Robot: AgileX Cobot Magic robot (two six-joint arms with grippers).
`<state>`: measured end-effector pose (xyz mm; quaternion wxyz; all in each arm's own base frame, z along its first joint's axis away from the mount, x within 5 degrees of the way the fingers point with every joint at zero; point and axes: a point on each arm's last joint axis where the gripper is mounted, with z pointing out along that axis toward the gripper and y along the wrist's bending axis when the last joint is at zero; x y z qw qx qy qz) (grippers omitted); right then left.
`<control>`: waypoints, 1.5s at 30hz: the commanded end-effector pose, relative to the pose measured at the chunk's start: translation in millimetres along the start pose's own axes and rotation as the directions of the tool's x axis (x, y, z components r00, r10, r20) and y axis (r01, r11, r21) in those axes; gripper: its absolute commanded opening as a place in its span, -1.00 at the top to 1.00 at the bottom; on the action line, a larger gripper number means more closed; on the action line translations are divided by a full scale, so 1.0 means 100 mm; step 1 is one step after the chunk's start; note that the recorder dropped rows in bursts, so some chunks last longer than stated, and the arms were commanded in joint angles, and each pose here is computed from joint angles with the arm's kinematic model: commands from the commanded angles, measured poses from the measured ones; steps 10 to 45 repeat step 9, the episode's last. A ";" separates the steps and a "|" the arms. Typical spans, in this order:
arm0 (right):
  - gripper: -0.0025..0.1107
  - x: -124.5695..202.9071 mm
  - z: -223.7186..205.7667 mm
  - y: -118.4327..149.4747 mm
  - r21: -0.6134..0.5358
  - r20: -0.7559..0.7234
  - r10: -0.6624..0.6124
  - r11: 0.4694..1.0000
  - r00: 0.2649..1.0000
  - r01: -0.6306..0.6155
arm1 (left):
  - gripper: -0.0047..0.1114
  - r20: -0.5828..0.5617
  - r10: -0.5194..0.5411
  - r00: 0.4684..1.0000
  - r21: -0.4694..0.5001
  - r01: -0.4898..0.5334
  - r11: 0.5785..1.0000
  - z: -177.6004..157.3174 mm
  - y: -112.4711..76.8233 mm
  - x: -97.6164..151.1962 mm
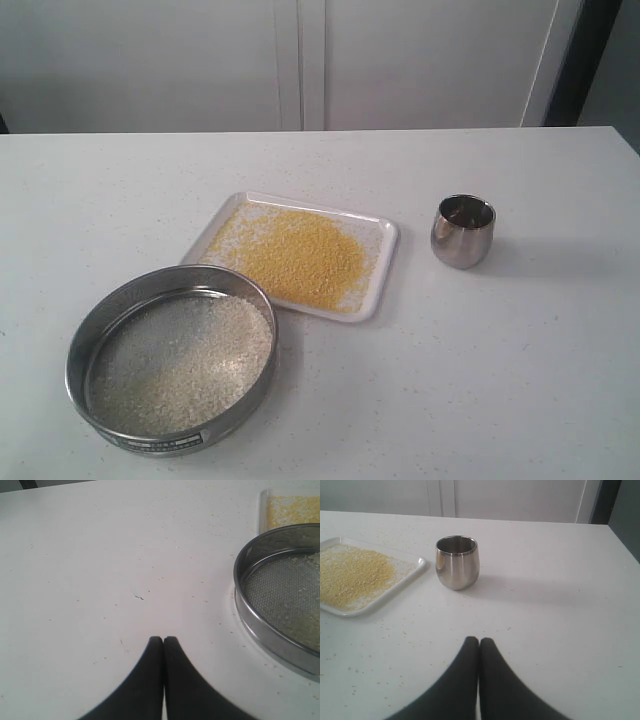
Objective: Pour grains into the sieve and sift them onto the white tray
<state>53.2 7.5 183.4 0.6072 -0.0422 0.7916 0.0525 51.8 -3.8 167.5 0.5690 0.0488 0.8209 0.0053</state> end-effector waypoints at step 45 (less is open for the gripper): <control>0.96 0.00 0.00 0.00 -0.001 0.012 0.009 1.000 1.000 -0.009 | 0.92 0.000 -0.010 1.000 0.003 0.010 1.000 0.00 0.00 0.01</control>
